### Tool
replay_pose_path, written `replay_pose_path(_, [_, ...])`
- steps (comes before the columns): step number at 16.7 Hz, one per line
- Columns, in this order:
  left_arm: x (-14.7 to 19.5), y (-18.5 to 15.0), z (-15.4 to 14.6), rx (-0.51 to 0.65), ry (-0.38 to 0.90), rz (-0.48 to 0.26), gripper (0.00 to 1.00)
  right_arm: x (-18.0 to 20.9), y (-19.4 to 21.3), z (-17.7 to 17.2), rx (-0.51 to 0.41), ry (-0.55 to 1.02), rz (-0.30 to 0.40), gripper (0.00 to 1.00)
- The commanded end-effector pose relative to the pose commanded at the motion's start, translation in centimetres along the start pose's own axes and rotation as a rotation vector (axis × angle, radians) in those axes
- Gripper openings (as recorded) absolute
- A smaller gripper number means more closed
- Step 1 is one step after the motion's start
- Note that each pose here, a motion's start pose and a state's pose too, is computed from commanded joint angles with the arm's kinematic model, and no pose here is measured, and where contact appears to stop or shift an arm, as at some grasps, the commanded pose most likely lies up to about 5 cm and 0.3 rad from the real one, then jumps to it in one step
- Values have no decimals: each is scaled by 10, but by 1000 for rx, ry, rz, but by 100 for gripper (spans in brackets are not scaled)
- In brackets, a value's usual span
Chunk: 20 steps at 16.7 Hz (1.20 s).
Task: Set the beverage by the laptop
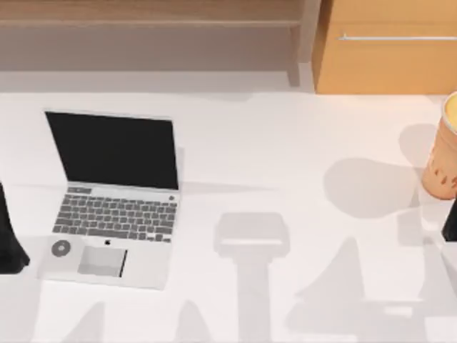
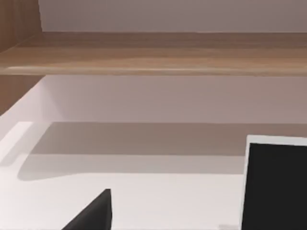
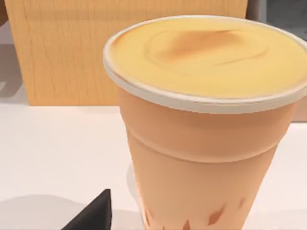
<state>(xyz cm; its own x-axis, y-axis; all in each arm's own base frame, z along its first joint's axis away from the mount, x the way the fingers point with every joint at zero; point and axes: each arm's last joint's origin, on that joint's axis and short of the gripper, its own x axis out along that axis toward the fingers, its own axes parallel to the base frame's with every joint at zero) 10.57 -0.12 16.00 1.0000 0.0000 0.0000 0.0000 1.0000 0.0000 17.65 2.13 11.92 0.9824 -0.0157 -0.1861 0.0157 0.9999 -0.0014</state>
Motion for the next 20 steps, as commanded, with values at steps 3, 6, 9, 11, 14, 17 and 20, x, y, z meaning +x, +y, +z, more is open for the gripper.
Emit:
replay_pose_path(3, [0,0,0,0,0,0,100,8,4,-9,-7,15,-2,100])
replay_pose_path(6, [0,0,0,0,0,0,100,11,6,-13,-9,12,-2,100])
replay_pose_path(9, [0,0,0,0,0,0,100,12,7,-13,-9,12,-2,100])
replay_pose_path(11, [0,0,0,0,0,0,100,11,6,-14,-9,16,-5,100])
replay_pose_path(14, [0,0,0,0,0,0,100,20,7,-10,-8,6,-2,100])
replay_pose_path(17, [0,0,0,0,0,0,100,48,8,-10,-9,10,-2,100])
replay_pose_path(20, [0,0,0,0,0,0,100,78,7,-13,-10,18,-2,100])
